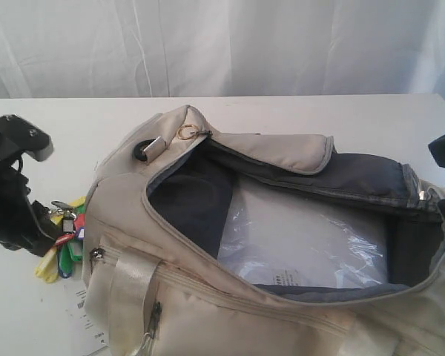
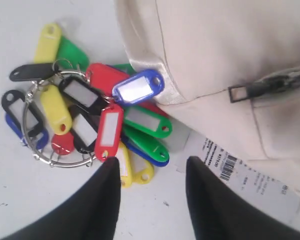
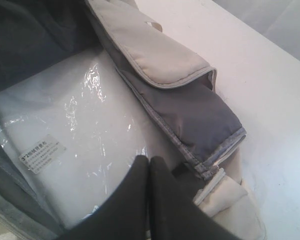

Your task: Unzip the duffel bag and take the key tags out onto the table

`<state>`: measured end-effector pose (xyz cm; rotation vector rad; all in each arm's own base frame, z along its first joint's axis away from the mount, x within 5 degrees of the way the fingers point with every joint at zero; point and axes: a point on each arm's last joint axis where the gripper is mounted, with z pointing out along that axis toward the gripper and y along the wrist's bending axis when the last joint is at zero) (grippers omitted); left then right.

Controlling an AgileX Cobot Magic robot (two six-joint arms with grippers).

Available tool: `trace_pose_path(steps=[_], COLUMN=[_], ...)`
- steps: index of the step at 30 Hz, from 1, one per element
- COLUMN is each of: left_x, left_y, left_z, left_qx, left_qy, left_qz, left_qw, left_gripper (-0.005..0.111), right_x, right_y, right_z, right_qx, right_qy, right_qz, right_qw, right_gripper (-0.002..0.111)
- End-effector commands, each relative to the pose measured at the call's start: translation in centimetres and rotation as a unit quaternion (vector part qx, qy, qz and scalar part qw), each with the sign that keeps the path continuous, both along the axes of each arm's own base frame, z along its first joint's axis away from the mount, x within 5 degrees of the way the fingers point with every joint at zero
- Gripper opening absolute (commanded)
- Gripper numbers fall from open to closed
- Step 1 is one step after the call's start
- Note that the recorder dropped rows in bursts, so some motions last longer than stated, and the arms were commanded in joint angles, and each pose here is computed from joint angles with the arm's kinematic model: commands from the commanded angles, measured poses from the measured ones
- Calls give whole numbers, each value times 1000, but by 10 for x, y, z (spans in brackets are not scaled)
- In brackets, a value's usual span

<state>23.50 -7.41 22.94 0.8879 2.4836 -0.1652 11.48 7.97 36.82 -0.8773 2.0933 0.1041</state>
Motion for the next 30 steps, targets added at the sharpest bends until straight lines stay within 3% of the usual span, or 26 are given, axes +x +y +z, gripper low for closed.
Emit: trace_pose_path(steps=[1,2,3,5,6,7,9,12,15,20,24,30], left_x=[-34,-53,-60,-91,-116,-126,-169,-192,-185,-172,-168,-169], left_y=[3,5,6,10,15,18,29,34,33,34,35,35], left_z=[55,81,91,125,144,150,160,133,80,28,4,-10], left_qx=[-31,-45,-56,-103,-127,-134,-154,-164,-159,-155,-155,-149], left_qy=[-6,5,7,-45,-108,-133,-213,-223,-175,-147,-151,-132], left_qz=[-13,-10,0,8,2,1,-3,-3,20,56,76,78], left_qw=[999,999,998,994,986,982,965,961,972,975,973,977], left_gripper=[47,47,46,40,30,25,2,0,0,0,0,0], right_x=[-1,-1,-1,-1,-1,-1,-1,-3,-9,-27,-37,-47], right_y=[0,0,0,0,0,0,-1,-3,-8,-25,-38,-48], right_z=[0,0,0,0,0,-1,-2,-11,-26,-26,-31,-34], right_qx=[5,5,5,5,5,4,1,-19,-10,60,84,120], right_qy=[-3,-3,-3,-3,-3,-2,5,30,47,-9,-44,-46], right_qz=[-1,-1,-1,-1,-1,-1,-2,-7,-23,-41,-57,-77], right_qw=[1000,1000,1000,1000,1000,1000,1000,999,999,997,994,989], right_gripper=[0,0,0,0,0,0,0,0,0,0,0,0])
